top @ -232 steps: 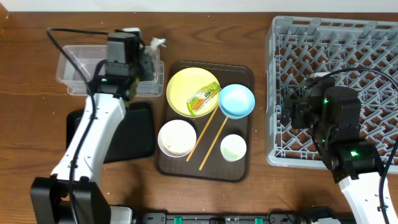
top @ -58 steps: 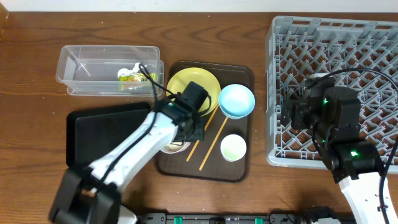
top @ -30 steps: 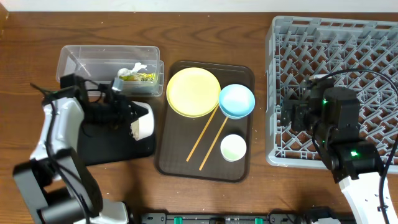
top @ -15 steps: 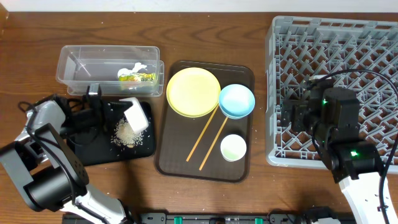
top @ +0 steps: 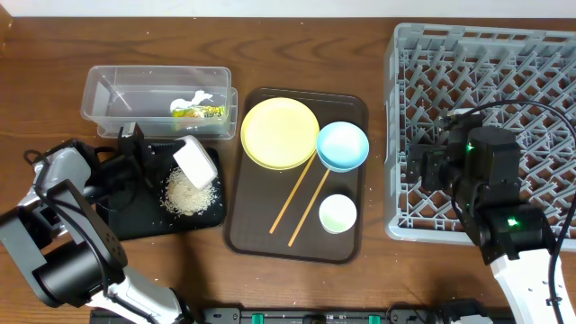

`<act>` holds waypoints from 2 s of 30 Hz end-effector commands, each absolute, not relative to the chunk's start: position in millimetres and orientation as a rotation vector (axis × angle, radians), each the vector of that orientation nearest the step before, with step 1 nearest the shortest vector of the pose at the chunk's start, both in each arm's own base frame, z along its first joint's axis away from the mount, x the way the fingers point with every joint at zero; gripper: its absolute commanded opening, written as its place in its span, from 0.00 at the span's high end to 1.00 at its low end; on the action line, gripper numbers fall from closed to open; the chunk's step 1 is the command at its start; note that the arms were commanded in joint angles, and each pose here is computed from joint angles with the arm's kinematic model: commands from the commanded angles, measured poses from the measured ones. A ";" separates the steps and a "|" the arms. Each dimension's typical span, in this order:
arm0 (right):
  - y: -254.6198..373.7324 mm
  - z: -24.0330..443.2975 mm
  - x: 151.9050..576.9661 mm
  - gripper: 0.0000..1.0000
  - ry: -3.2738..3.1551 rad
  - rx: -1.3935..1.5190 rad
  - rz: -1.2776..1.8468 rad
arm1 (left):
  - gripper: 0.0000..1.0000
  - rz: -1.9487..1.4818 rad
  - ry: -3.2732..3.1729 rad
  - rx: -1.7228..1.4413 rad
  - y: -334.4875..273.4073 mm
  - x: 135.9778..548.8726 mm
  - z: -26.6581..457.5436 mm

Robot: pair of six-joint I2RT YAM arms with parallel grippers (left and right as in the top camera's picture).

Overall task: Sort waste into correct bins and load items into the dishwasher rack
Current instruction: 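Tip the white bowl over the black tray to dump the rice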

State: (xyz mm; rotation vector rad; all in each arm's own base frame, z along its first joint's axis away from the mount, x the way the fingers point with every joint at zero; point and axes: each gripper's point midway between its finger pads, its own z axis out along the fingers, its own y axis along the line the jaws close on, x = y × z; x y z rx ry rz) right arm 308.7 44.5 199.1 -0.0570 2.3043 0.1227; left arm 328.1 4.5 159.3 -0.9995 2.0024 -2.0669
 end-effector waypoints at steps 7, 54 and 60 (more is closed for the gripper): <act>48.0 211.9 310.6 0.01 2.272 -0.083 0.127 | 0.94 -2.093 1.960 -1.010 8.2 331.8 165.5; 48.0 212.0 310.7 0.01 2.271 -0.082 0.127 | 0.94 -1.965 1.978 -0.753 9.7 335.1 165.1; 48.0 212.1 310.8 0.01 2.270 -0.082 0.127 | 0.94 -1.918 2.072 -0.731 0.1 328.7 163.8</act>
